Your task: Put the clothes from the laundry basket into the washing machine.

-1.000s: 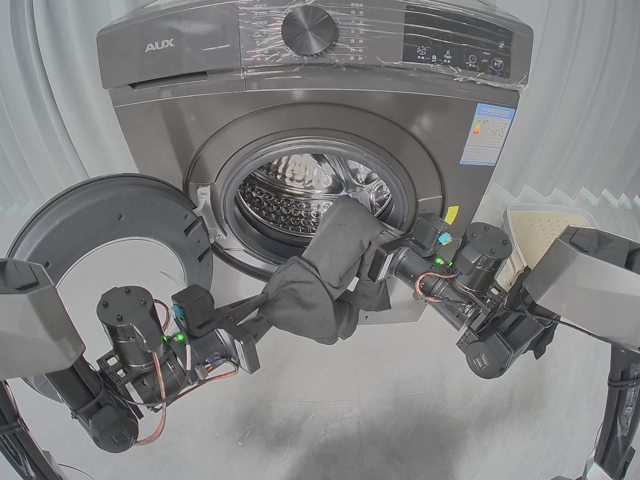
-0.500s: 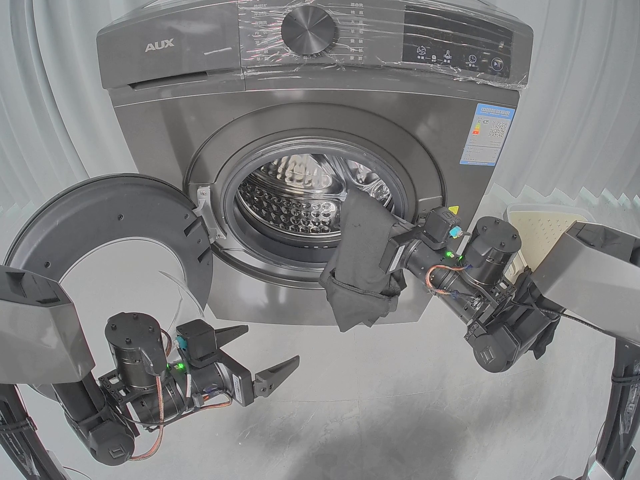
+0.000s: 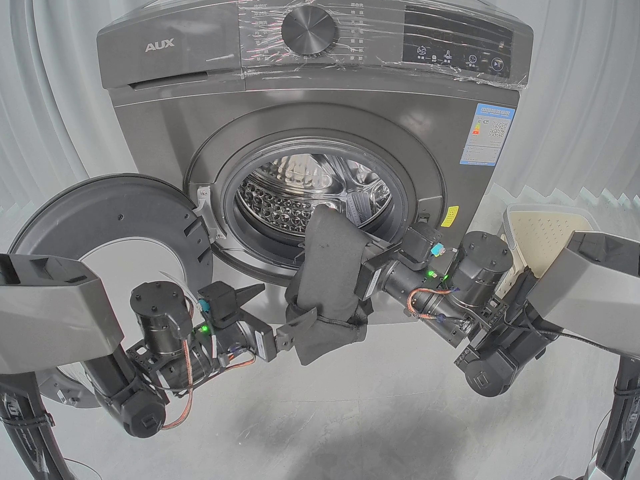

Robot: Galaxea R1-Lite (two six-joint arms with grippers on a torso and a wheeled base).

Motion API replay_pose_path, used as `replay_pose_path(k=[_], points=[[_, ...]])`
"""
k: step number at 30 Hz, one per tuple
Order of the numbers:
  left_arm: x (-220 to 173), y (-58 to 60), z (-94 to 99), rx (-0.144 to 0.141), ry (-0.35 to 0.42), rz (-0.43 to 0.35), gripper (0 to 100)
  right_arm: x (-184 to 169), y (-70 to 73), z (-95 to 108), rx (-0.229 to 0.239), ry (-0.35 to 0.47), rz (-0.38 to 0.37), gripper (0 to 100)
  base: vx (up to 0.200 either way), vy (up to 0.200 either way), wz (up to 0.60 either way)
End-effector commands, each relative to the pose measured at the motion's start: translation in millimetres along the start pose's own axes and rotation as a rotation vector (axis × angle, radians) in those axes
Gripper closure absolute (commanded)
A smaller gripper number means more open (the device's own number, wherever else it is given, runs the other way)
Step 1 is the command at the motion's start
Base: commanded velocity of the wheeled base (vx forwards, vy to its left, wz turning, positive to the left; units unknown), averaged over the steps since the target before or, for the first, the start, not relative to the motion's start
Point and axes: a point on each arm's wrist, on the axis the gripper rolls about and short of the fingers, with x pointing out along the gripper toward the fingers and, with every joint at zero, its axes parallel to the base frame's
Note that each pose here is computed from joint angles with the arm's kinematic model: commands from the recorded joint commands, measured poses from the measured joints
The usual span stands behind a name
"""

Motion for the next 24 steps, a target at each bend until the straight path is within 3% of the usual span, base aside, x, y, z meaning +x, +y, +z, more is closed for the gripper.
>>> replay_pose_path(k=[1, 14, 24], points=[[26, 10.7, -6.3, -0.002, -0.024, 0.015, 0, -3, 12.1, -5, 0.008, 0.023, 0.031, 100, 0.0, 0.0, 0.0], [45, 13.8, -21.1, -0.001, -0.011, 0.002, 0, -6, 47.8, -9, 0.029, 0.042, 0.115, 100, 0.0, 0.0, 0.0], [64, 25.9, -29.1, 0.001, -0.032, 0.03, 0, -16, 56.4, -9, 0.034, 0.065, 0.134, 100, 0.0, 0.0, 0.0]])
